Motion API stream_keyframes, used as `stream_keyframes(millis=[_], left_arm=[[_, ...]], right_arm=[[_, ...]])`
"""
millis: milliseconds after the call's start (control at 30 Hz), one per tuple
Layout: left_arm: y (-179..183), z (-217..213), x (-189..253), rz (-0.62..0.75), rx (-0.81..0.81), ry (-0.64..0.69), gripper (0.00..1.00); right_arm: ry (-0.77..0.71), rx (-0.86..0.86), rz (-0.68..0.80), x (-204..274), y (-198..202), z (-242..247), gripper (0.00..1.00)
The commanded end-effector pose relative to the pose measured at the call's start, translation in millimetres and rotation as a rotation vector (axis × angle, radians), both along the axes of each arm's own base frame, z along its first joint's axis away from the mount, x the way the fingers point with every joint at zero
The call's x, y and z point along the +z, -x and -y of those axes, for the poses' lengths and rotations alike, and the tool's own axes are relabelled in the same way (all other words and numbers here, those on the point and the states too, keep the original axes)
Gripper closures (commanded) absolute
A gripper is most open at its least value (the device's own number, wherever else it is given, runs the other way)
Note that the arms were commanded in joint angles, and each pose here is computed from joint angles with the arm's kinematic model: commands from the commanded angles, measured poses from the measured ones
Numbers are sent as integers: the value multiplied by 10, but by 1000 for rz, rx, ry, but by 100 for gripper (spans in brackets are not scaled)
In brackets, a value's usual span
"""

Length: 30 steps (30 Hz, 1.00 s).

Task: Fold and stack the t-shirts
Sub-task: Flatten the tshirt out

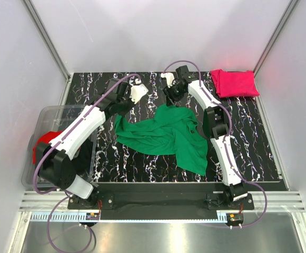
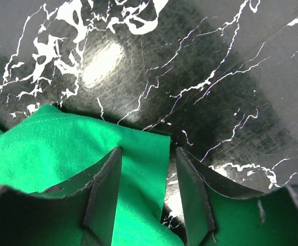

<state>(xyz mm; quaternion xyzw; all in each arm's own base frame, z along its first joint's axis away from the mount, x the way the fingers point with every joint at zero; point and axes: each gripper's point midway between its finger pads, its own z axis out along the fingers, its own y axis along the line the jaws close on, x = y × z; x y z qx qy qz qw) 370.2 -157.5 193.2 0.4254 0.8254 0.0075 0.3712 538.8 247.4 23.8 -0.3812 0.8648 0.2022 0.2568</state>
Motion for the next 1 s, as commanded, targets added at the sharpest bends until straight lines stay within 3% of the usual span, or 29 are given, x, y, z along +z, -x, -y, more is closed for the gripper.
stream_keyframes(millis=[0, 100, 167, 200, 267, 467, 700, 833, 967], left_arm=[[-148, 89, 260, 69, 1, 59, 100], [-167, 102, 267, 70, 0, 60, 100], [-175, 106, 280, 72, 0, 62, 100], [-181, 108, 274, 71, 0, 61, 100], [-188, 109, 293, 76, 1, 62, 100], [-217, 111, 347, 92, -3, 56, 100], [-596, -218, 801, 252, 99, -15, 100], [-777, -263, 1225, 354, 122, -21, 100], [-848, -203, 1819, 473, 121, 44, 100]], right_arm=[[-19, -29, 33, 55, -130, -37, 46], [-23, -28, 31, 28, -137, -48, 53], [-30, -19, 26, 15, -122, -70, 64], [-31, -20, 20, 4, -111, -70, 76], [-32, -13, 24, 29, -105, -71, 85], [12, -40, 152, 403, -321, 50, 94], [59, -270, 542, 2077, -756, 790, 100], [44, -336, 725, 3174, -492, 1211, 100], [66, -364, 835, 3780, -104, 1473, 100]])
